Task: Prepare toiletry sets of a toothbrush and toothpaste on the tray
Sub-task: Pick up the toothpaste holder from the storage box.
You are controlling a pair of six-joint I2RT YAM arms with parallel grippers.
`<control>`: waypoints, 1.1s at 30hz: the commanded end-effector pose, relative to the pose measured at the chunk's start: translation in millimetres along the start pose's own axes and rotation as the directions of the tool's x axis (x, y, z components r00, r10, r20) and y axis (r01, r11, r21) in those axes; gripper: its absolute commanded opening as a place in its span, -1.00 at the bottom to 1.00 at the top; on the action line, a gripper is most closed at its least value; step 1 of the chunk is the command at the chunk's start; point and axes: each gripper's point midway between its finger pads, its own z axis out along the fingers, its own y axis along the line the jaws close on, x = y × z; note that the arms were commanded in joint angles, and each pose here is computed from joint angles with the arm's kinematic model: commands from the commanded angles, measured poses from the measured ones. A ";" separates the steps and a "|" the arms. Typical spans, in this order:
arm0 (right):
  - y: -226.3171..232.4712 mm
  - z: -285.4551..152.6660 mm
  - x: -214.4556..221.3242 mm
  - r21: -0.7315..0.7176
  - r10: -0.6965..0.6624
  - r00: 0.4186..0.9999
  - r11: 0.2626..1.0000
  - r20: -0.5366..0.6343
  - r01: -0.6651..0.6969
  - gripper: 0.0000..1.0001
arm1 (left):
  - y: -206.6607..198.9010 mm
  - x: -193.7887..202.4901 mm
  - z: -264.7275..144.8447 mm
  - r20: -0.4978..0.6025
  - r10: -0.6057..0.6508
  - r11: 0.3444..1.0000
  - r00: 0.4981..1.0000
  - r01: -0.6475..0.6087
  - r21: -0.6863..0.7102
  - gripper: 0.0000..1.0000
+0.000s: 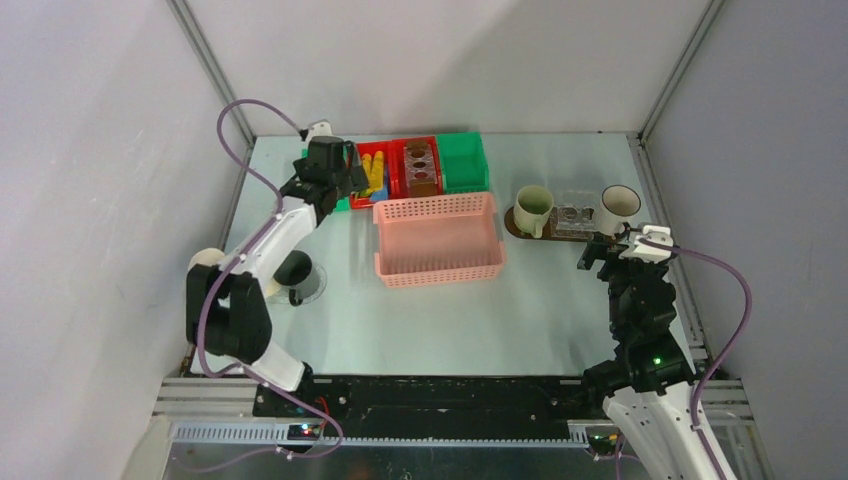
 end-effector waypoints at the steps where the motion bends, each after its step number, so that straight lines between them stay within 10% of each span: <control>1: -2.3 2.1 -12.3 0.009 -0.010 0.998 1.000 0.054 0.009 0.99 | -33.7 -36.0 11.6 0.071 -0.126 0.988 0.989 0.118 0.104 0.81; 23: -6.9 5.6 -5.9 0.030 -0.034 0.998 0.999 0.048 0.032 0.99 | -155.1 7.3 87.3 -0.109 0.019 0.972 0.994 0.007 0.234 0.72; 33: -8.4 5.7 -5.9 0.035 -0.035 0.998 0.999 0.054 0.033 0.99 | -156.9 42.0 111.3 -0.189 0.038 0.981 0.981 -0.001 0.195 0.34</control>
